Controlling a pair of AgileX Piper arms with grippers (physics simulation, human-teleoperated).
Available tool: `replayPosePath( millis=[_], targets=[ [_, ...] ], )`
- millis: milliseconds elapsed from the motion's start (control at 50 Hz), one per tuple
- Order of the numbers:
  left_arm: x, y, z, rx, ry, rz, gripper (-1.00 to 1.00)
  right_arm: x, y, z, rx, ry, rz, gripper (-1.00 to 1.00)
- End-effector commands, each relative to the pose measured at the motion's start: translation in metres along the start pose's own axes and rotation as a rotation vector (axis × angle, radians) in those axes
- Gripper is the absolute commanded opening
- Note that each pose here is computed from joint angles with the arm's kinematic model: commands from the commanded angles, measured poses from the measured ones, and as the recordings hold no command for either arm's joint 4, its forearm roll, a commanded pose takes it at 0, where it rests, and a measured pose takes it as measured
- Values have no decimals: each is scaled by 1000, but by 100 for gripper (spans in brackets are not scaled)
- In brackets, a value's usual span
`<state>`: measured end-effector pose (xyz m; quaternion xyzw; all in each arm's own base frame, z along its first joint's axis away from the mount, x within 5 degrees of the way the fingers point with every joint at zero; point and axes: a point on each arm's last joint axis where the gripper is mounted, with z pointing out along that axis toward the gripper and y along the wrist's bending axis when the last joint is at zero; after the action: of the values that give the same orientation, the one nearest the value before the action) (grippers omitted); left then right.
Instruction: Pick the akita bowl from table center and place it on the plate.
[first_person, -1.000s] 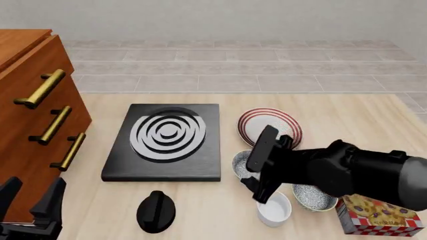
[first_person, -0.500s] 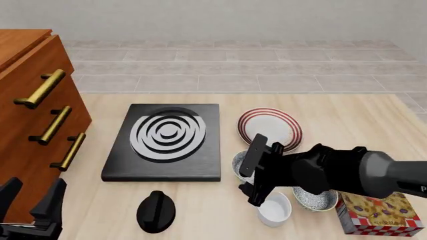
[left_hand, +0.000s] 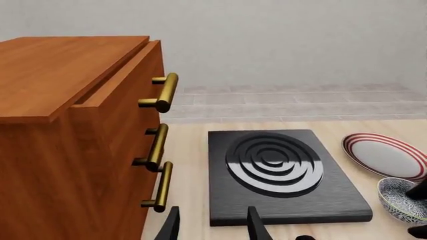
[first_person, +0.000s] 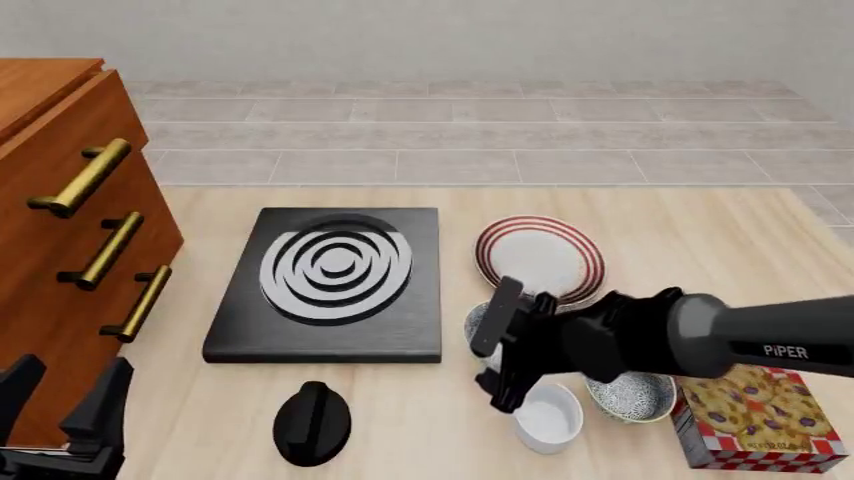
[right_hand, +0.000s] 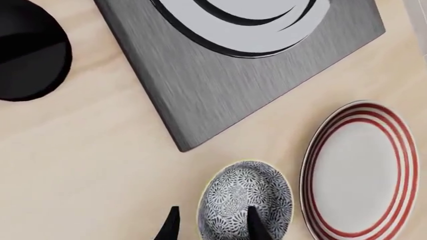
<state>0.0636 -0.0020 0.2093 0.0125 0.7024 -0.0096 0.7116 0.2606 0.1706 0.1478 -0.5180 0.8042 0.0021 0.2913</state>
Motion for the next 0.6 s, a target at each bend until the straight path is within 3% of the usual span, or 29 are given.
replayPosePath(
  millis=[20, 480, 500, 600],
  targets=[
    [0, 0, 0, 0, 0, -1, 100, 3, 4, 12, -13, 17, 8, 100],
    [0, 0, 0, -2, 2, 0, 100, 7, 14, 17, -26, 15, -3, 100],
    [0, 0, 0, -2, 2, 1, 100, 7, 15, 17, -28, 14, -6, -100],
    [0, 0, 0, 0, 1, 3, 100, 5, 14, 13, -17, -6, -24, -100]
  ],
)
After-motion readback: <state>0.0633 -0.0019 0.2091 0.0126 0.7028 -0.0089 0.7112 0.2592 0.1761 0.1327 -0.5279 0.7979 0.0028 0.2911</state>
